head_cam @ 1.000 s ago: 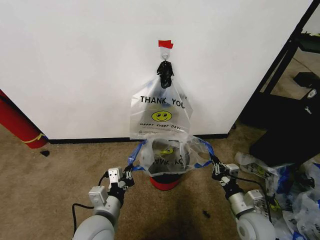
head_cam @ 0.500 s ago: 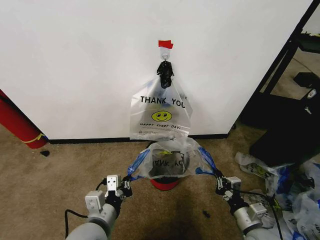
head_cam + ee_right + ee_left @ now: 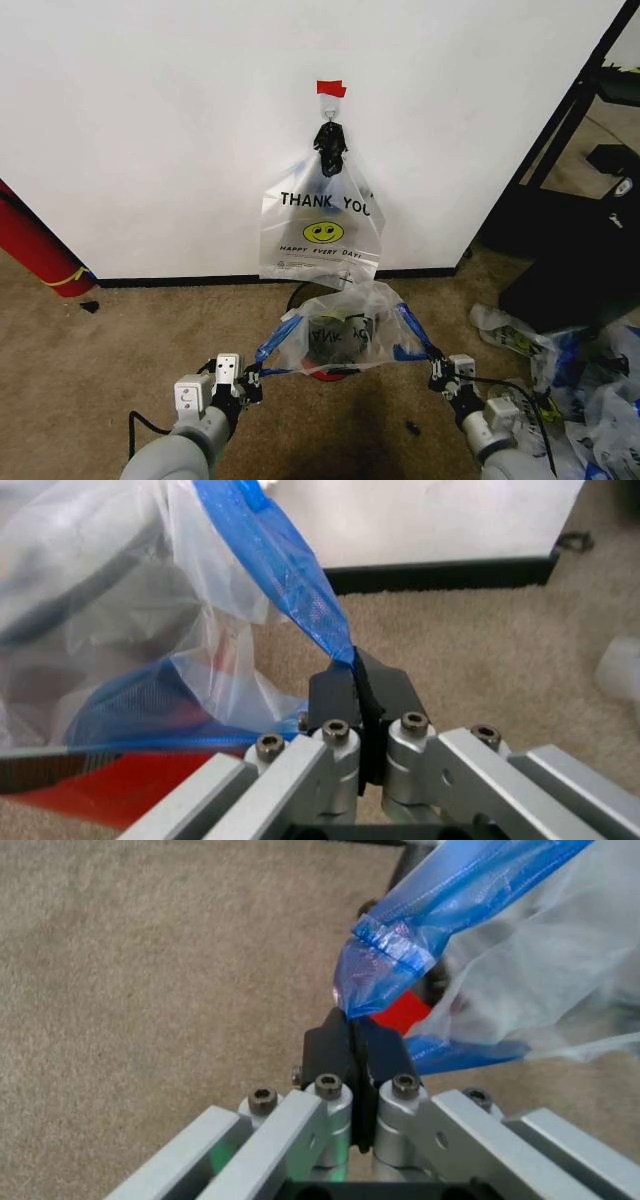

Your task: Pick up the garbage bag from the wall and place it over the trash bin.

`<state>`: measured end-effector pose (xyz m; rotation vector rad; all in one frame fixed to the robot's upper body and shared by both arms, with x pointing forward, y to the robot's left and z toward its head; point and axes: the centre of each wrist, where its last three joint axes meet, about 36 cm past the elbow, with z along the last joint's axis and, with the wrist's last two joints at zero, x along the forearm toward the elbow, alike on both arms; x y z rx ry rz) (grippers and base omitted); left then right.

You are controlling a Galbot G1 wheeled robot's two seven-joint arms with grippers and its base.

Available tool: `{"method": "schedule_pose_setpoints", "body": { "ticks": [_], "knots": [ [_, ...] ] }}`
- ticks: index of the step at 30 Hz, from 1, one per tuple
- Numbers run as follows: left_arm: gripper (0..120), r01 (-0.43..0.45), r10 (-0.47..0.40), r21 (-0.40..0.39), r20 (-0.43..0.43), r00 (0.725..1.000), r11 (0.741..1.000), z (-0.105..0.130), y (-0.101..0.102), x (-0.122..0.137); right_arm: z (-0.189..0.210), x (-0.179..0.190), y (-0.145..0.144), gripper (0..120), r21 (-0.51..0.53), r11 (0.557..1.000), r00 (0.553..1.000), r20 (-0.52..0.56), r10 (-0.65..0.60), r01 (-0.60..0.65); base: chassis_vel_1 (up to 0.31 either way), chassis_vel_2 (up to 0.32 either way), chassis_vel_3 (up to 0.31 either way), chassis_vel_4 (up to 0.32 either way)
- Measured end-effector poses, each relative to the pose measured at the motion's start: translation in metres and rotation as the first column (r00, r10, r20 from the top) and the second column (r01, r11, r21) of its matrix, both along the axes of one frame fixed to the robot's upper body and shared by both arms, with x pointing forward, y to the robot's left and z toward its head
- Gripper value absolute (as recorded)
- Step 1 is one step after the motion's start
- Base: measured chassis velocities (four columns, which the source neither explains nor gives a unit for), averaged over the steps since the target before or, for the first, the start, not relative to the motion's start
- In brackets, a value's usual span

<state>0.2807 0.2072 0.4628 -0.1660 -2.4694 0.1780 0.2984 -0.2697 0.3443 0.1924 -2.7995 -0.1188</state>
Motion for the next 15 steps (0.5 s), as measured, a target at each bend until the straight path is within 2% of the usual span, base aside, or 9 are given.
{"method": "schedule_pose_setpoints", "body": {
  "ticks": [7,15],
  "knots": [
    [0,-0.031,0.031,0.006,-0.033,0.999,0.999,-0.019,0.002,0.013,-0.004,0.022,0.007,0,0.04,0.999,0.997,-0.072,0.012,-0.009,0.0,0.0,0.0,0.0],
    [0,-0.04,0.04,-0.016,-0.031,0.999,0.999,-0.029,0.0,0.029,-0.014,0.047,0.014,0,0.056,0.998,0.99,-0.136,0.038,-0.03,0.0,0.0,0.0,0.0]
  ]
}}
